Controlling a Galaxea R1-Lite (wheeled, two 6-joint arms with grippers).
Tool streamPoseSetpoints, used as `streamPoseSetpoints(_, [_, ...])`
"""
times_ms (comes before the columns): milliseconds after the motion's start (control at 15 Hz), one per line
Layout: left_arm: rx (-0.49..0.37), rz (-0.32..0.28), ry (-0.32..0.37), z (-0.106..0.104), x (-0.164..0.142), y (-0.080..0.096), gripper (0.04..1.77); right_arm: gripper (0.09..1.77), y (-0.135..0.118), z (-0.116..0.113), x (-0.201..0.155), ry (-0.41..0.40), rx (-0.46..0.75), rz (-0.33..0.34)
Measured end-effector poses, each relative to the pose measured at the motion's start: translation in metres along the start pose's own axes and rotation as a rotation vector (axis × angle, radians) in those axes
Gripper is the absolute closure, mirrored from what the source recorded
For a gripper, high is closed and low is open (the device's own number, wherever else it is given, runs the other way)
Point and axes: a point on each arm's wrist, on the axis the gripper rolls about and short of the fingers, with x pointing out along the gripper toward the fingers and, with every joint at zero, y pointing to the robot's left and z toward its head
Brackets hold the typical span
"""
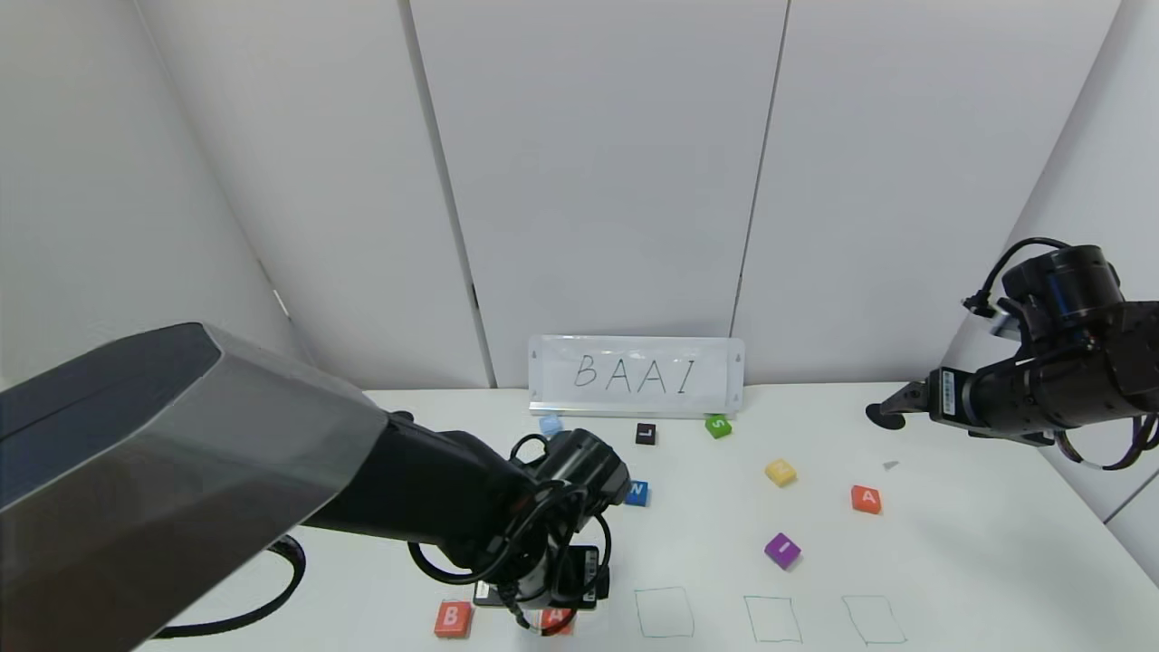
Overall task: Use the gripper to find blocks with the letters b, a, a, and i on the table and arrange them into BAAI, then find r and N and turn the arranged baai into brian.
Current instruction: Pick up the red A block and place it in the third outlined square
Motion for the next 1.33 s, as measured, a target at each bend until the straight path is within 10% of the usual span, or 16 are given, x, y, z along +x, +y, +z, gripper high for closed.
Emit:
streamPoseSetpoints(733, [0.151,-0.077,-0.257,0.036,-0.095,0.054,0.12,0.15,0.001,-0.001,0.003,0.008,0.025,0.003])
streamPoseSetpoints(1333, [0.109,-0.169,-0.398,0.043,-0.153,0.100,0.10,0.15,0.002,-0.009,0.011,0.048,0.091,-0.007])
